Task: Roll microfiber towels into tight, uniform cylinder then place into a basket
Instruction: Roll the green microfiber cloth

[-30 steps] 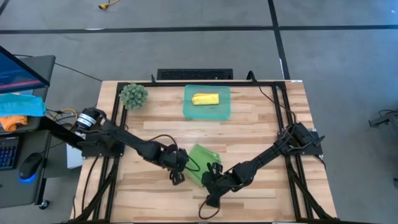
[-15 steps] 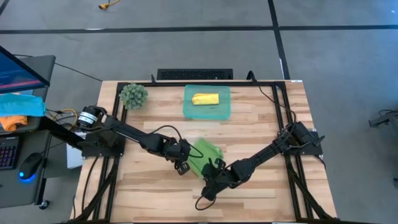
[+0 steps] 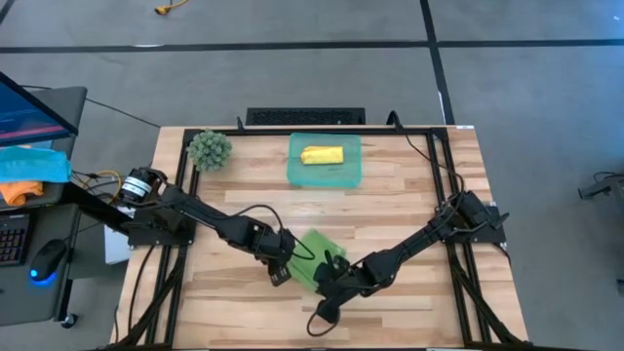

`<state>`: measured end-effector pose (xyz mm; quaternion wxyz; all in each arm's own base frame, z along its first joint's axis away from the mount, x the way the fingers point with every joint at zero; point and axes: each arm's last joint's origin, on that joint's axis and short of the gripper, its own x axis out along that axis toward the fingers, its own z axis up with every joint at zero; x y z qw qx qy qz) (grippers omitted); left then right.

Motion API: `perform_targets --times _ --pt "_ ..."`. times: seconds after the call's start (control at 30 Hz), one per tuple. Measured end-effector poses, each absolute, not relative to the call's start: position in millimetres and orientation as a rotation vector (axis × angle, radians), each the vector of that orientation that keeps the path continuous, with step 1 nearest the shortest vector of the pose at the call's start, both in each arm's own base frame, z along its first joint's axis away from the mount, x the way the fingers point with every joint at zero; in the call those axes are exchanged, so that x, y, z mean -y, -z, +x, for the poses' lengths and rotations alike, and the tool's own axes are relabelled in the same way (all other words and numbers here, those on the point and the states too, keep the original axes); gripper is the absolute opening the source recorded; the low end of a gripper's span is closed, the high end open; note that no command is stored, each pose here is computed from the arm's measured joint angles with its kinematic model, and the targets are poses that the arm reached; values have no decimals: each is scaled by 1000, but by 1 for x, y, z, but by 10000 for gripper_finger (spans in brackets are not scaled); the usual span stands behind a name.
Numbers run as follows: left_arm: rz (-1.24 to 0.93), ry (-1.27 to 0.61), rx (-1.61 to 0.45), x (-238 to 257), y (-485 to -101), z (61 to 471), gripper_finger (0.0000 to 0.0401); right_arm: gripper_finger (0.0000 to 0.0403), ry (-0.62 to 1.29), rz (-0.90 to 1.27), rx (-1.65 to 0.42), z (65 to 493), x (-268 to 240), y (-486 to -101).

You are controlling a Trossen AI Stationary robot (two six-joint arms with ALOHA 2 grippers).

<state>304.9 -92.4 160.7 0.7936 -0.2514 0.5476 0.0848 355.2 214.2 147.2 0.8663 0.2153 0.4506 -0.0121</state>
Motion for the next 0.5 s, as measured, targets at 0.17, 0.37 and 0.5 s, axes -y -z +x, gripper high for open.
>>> perform_targets --times 0.17,0.37,0.5 --pt "-575 -279 -1127 83 -161 308 8 6 128 476 -990 352 -206 -143" --pt "-600 -302 -1096 82 -162 311 8 11 227 485 -1048 348 -197 -139" --pt "-602 -296 -1098 85 -162 310 8 5 201 466 -1041 348 -201 -140"
